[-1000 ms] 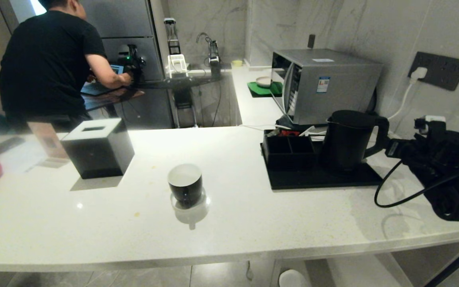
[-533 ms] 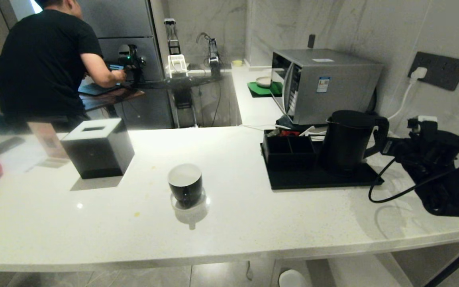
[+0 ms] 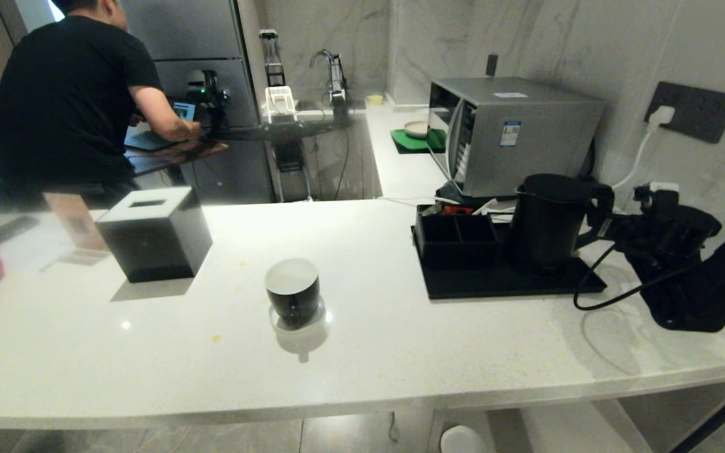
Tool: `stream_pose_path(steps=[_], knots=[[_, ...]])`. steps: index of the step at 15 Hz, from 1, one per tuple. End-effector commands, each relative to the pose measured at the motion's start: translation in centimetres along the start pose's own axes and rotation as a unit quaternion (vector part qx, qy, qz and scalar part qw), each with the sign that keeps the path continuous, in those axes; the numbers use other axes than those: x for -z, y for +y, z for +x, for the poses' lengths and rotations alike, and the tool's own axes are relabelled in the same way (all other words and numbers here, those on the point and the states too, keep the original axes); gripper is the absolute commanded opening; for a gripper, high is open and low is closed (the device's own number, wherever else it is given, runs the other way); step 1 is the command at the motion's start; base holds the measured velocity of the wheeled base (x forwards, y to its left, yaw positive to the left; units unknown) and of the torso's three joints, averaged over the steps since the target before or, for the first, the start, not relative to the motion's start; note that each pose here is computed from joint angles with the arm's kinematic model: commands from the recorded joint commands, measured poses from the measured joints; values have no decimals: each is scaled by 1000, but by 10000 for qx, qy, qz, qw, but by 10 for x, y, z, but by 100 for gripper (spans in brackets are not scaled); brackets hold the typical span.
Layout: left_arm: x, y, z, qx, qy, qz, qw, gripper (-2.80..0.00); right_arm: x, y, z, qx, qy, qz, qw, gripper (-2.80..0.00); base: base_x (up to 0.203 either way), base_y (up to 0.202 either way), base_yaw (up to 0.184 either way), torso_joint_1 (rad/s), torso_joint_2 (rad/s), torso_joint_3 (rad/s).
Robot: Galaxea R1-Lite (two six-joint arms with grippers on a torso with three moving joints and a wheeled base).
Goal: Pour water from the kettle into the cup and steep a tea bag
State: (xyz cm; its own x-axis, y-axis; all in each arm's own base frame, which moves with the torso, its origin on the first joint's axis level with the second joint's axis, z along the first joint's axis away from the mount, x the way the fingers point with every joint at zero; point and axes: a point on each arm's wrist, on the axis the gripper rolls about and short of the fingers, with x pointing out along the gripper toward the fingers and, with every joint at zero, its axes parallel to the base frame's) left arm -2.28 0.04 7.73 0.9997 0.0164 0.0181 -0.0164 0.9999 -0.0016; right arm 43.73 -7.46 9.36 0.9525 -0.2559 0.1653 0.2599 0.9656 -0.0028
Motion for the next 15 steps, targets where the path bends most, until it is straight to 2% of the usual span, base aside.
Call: stream_pose_path(steps=[1, 6, 11, 15], knots=[[0, 0, 0, -2, 6, -1, 10000, -280, 4, 0, 2, 6, -18, -2, 10000, 0, 0, 0, 0, 0, 0, 0], [0, 0, 0, -2, 6, -1, 10000, -280, 0, 2, 11, -4, -81, 23, 10000, 0, 0, 0, 0, 0, 0, 0], [0, 0, 0, -2, 6, -1, 10000, -280, 3, 3, 23, 151, 130, 8, 9998, 0, 0, 0, 0, 0, 0, 0], [0, 0, 0, -2, 6, -1, 10000, -280, -1, 4, 27, 213, 92, 27, 9997, 0, 0, 0, 0, 0, 0, 0]])
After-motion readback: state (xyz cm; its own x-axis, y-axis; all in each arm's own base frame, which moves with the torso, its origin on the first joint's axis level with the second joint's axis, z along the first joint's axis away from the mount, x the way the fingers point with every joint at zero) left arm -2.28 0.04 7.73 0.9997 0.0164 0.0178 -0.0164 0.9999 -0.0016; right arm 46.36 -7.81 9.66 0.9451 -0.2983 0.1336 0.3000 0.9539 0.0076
